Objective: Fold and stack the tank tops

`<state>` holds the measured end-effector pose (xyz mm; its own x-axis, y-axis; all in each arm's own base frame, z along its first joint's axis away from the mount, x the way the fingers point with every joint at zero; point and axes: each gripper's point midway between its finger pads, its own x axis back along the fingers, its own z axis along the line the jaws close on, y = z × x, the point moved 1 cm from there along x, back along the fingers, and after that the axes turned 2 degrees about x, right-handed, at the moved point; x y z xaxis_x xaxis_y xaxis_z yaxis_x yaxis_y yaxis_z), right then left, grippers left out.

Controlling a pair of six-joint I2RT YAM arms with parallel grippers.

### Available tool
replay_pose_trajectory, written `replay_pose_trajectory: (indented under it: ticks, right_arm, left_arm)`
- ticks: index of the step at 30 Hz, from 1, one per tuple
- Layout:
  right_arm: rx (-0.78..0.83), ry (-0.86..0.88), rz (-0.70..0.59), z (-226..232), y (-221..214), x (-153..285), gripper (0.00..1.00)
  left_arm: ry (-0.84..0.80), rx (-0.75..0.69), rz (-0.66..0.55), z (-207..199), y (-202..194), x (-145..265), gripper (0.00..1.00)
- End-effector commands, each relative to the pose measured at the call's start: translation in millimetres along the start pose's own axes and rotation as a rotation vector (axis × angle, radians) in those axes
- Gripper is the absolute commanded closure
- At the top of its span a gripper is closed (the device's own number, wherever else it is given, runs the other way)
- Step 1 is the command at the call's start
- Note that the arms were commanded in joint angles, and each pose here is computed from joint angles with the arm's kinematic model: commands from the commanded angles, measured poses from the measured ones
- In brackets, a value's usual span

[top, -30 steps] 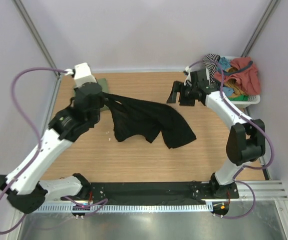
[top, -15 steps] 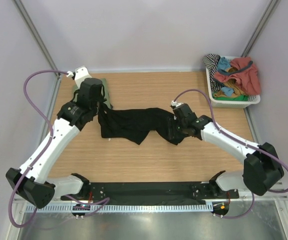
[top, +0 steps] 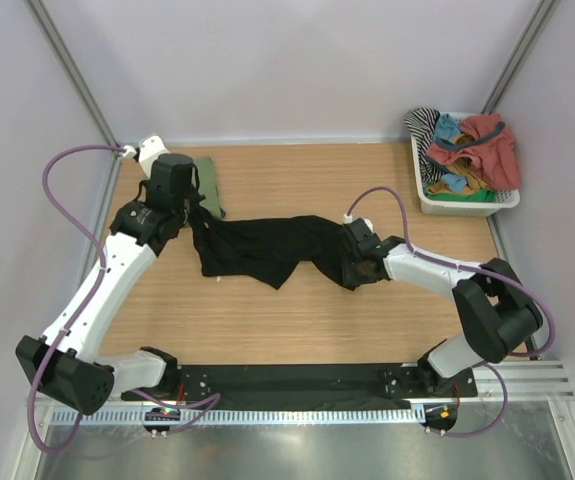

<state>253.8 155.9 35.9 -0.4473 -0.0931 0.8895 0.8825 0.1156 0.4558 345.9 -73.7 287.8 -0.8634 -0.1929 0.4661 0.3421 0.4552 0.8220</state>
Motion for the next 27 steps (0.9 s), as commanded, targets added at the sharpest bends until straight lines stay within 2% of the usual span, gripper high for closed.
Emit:
replay_pose_trajectory:
  ticks: [1,2,4,5,6,11,12,15,16,20,23,27]
  right_arm:
    - [-0.016,0.000,-0.043,3.8,9.6,-11.1,0.66]
    - [-0.017,0.013,-0.036,6.3,8.1,-12.6,0.77]
    - [-0.015,0.024,-0.034,7.3,6.6,-11.1,0.87]
    - [-0.019,0.032,-0.037,7.6,6.9,-8.6,0.96]
    - [-0.018,0.064,-0.048,11.7,8.7,-0.3,0.99]
    - [-0.026,0.213,-0.120,25.5,17.0,53.9,0.99]
    - [-0.038,0.251,-0.181,26.7,25.3,75.5,0.99]
    - [-0.051,0.335,-0.220,32.6,27.2,111.5,0.99]
    - [-0.063,0.349,-0.278,29.9,33.6,130.1,0.99]
    - [-0.122,0.288,-0.405,9.9,56.6,182.3,0.99]
    - [-0.150,0.214,-0.432,-5.2,65.5,202.7,0.99]
    - [-0.154,0.168,-0.403,-11.9,66.9,197.3,0.99]
  left_arm:
    - [-0.046,0.052,-0.045,-6.9,17.3,10.2,1.00]
    - [-0.045,0.049,-0.046,-6.1,17.6,11.1,1.00]
    - [-0.044,0.047,-0.048,-4.2,19.0,14.0,1.00]
    - [-0.042,0.045,-0.052,-2.9,20.3,15.6,1.00]
    - [-0.040,0.047,-0.054,-1.5,21.7,16.9,1.00]
    - [-0.045,0.059,-0.079,8.9,32.6,38.5,1.00]
    - [-0.043,0.061,-0.084,12.0,33.1,42.0,1.00]
    - [-0.049,0.077,-0.123,22.6,42.9,60.8,1.00]
    - [-0.047,0.078,-0.131,27.0,44.9,66.5,1.00]
    - [-0.052,0.070,-0.170,38.7,59.5,91.2,1.00]
    - [-0.028,0.050,-0.189,48.3,69.8,105.6,1.00]
    - [0.014,0.023,-0.187,58.3,69.5,109.0,1.00]
